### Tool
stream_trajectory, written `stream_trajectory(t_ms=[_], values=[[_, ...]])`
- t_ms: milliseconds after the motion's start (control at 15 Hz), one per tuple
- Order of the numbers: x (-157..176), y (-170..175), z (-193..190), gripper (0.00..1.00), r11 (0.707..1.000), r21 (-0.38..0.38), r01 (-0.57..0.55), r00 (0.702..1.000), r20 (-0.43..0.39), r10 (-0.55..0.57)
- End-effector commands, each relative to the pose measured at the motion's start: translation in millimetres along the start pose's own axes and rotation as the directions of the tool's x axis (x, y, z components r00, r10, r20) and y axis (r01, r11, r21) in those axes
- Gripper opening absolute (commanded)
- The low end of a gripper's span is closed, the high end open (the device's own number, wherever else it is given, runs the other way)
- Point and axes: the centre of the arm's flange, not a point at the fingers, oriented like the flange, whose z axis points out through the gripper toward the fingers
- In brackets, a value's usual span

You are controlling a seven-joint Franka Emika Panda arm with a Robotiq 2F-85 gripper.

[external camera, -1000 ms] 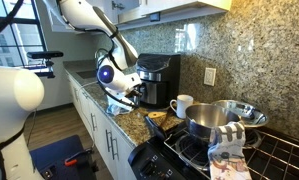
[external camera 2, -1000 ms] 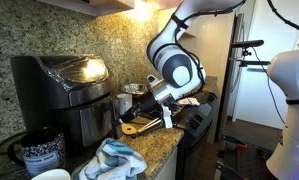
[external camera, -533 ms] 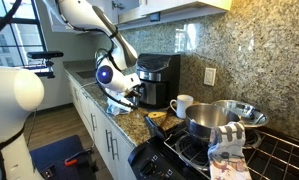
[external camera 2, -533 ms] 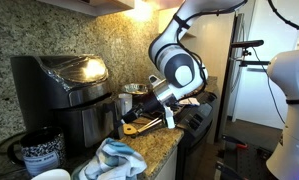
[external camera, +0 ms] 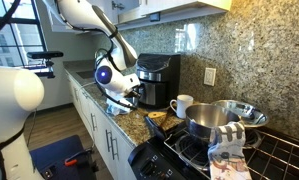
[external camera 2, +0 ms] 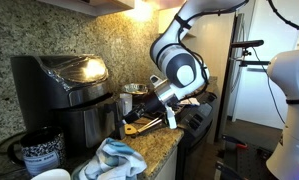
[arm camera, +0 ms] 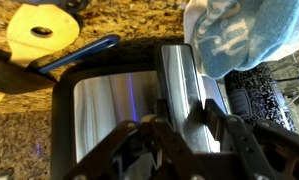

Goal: Open and then close the drawer of the air fryer

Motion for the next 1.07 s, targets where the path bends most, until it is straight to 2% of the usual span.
stream_trajectory(t_ms=[0, 400, 1000], values=[[-25.6, -11.5, -20.5, 0.17, 0.999, 0.014, -0.052, 0.999, 0.009, 0.052], [-33.9, -8.2, -31.8, 0.17, 0.998, 0.006, -0.067, 0.998, 0.002, 0.067], [-44.6, -9.2, -37.5, 0.17, 0.996, 0.036, -0.082, 0.996, 0.023, 0.081]])
